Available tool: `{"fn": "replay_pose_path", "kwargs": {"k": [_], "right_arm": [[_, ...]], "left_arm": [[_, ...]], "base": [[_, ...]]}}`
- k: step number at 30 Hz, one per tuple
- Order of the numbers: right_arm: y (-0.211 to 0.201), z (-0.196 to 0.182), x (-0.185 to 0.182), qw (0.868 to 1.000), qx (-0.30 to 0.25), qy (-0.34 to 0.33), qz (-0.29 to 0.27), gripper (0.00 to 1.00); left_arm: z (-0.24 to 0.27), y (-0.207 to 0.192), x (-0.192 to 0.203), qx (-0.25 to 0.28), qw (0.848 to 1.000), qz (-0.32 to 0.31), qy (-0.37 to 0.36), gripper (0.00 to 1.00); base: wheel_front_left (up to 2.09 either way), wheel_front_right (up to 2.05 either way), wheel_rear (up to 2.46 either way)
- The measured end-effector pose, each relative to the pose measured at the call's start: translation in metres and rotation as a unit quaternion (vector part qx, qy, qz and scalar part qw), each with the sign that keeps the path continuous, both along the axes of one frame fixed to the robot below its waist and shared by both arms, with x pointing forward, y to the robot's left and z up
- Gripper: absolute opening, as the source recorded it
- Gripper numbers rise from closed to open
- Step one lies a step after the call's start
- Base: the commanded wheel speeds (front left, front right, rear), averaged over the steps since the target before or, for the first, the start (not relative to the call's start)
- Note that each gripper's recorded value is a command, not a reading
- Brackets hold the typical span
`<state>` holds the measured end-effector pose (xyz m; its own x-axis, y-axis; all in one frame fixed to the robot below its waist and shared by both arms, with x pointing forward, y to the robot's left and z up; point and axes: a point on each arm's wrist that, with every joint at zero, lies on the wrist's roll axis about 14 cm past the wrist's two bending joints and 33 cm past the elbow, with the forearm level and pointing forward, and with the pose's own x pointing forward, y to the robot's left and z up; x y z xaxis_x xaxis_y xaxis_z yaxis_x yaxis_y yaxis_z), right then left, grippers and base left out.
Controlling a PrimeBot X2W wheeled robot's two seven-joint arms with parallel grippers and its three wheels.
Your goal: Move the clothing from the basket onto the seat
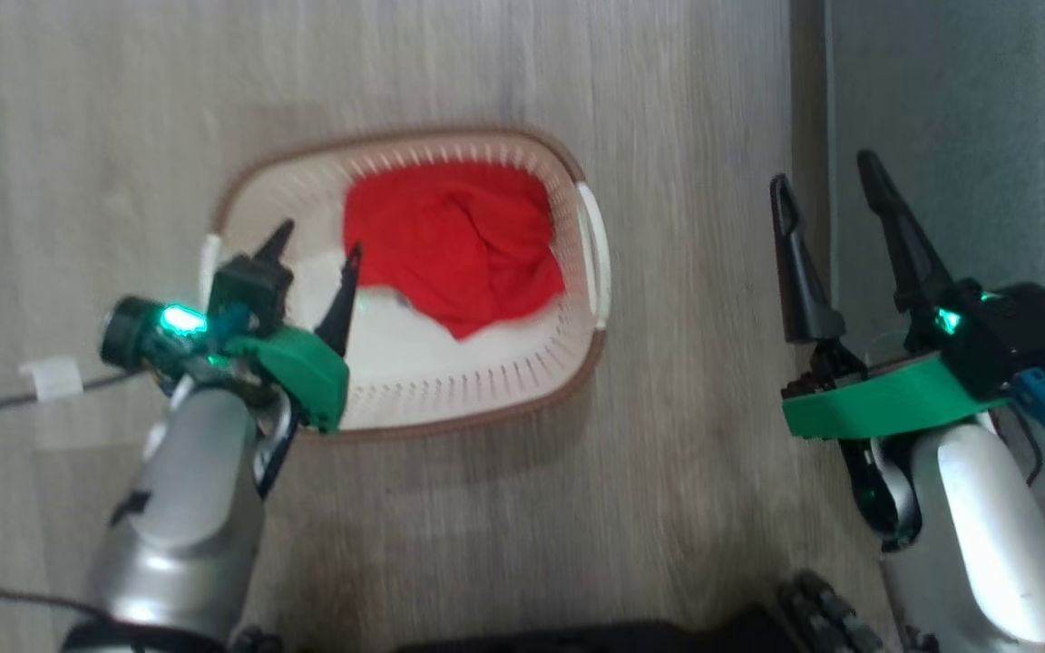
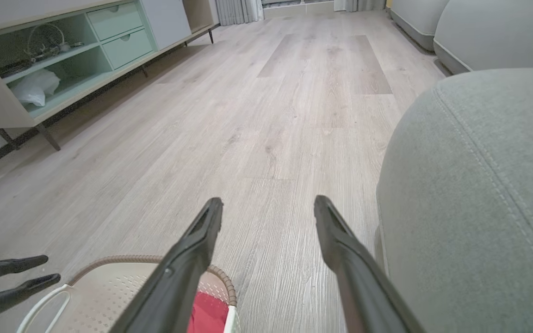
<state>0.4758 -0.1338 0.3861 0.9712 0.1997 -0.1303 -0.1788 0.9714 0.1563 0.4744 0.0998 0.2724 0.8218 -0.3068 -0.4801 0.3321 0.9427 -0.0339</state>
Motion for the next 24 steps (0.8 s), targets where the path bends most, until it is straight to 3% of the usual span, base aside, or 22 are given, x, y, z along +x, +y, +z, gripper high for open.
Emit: {"fn": "replay_pose_path", "kwargs": {"k": [9,24], "right_arm": [[-0.019,-0.044,-0.002,0.999,-0.001,0.044,-0.024,1.0],[-0.047,-0.068,-0.008,0.996,-0.028,0.071,-0.052,1.0]], "left_arm": [[-0.1,-0.02,-0.004,0.038,0.989,-0.095,0.104,1.0],[-0.188,-0.061,0.008,0.055,0.975,-0.145,0.159,1.0]], "base": [[0.0,0.0,0.0],[0.0,0.0,0.0]]}}
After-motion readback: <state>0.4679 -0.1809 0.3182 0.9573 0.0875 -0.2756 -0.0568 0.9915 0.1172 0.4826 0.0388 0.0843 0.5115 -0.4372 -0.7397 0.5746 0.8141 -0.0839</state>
